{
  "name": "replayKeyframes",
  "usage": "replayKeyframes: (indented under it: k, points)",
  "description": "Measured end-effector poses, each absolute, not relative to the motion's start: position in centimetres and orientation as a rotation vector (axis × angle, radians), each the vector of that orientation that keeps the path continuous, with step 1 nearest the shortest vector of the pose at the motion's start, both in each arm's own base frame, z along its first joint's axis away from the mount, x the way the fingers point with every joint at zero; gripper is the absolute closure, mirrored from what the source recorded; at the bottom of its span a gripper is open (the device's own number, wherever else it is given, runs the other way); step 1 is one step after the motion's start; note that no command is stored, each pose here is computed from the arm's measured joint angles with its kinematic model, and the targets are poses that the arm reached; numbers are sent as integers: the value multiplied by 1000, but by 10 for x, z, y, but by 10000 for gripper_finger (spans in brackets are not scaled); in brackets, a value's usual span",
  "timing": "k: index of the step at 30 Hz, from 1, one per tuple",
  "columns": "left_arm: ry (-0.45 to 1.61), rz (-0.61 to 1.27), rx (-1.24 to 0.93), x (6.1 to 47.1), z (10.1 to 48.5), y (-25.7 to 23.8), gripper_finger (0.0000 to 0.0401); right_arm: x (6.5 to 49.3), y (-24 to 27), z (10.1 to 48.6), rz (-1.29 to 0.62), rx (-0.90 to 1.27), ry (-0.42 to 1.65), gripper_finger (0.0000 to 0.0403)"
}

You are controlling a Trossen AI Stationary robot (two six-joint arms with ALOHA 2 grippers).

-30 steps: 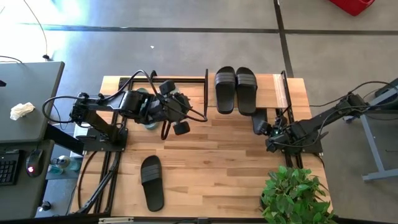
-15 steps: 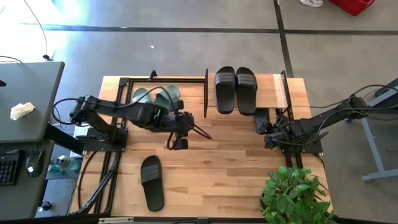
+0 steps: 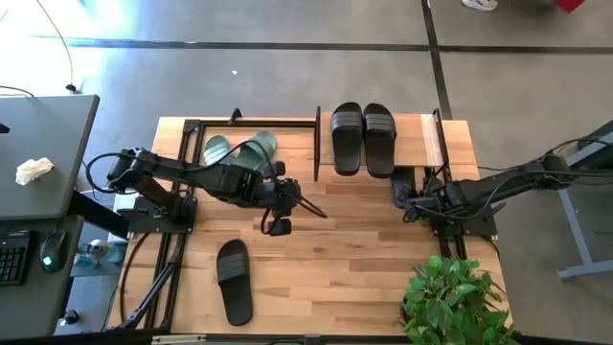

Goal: Pick and place slides into the shelf
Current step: Put the black slipper under the shelf

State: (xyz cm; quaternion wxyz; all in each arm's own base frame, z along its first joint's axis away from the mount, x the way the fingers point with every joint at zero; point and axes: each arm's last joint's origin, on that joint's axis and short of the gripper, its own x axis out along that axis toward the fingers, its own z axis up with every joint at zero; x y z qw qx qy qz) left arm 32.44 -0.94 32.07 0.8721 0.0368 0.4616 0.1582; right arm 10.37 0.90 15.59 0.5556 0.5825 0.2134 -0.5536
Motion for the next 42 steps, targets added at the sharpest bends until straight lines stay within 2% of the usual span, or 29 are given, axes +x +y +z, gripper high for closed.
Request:
replayKeyframes:
  k: [33,37,42]
  points:
    - [936,303,117,327,323,-10,286,106,7,156,-1254,1347,624,314]
    - [939,267,103,327,323,-11,286,106,7,156,-1256,1380,637,295]
    - [927,258,101,328,324,-11,286,106,8,155,-1289,1441,607,240]
